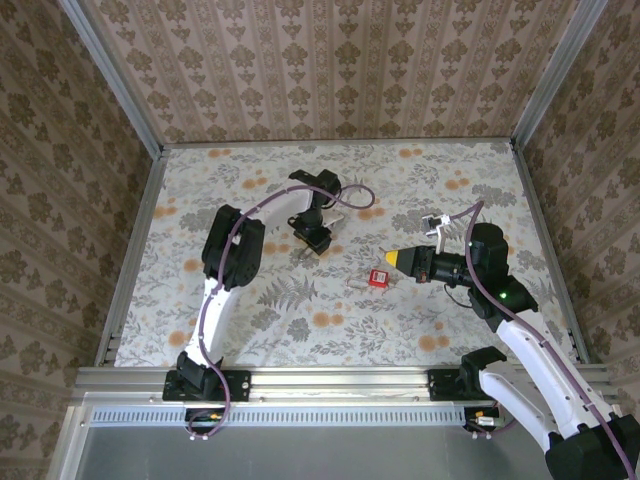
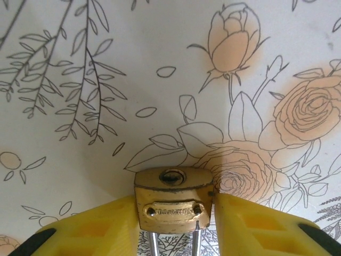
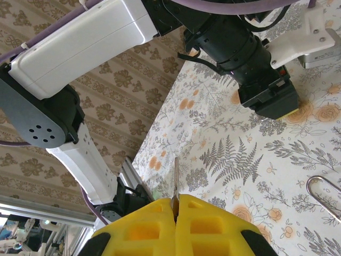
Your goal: Unlock with the key
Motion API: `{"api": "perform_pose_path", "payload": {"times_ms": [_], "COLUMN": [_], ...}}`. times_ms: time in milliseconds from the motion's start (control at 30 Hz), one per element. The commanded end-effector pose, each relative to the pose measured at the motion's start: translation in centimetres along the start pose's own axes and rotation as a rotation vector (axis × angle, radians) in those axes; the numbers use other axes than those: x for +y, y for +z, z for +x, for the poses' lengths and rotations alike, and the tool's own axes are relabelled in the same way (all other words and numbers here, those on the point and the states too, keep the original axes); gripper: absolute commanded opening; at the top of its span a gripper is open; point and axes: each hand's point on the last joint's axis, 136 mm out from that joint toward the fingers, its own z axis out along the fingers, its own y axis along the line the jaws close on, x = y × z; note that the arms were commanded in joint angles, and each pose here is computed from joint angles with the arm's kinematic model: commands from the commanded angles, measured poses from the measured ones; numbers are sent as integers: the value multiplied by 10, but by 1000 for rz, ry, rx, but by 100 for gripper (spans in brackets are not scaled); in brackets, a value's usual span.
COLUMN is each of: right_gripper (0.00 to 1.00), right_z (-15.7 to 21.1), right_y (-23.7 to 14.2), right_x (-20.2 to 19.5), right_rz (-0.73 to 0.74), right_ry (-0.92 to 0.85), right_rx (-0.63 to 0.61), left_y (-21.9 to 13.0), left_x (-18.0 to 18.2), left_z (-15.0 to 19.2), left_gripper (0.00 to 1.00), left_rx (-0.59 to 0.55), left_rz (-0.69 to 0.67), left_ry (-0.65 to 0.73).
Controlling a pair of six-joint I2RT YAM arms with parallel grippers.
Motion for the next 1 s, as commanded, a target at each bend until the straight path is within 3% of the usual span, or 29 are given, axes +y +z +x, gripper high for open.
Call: {"api": "perform_pose_path", "payload": {"times_ms": [0,167,567,967], "right_gripper": [1,1,1,1], "right_z": [-2,-2,0,3], "right_y": [-1,-1,-2,0], "right_x": [2,2,1,-5], "right_rz": [-2,-2,-1,11], "right_ry": [-17,-16,-14,-6], "right_rx": [-14,-15,-13,0], "left_y": [2,3,6,-28], "left_x": [3,4,6,0], "left_z": [2,1,5,4], "left_gripper": [47,51,35,30], "left_rx": [21,23,42,-133], "left_rz": [8,6,6,-17], "left_ry": [-16,-21,-26,17]}}
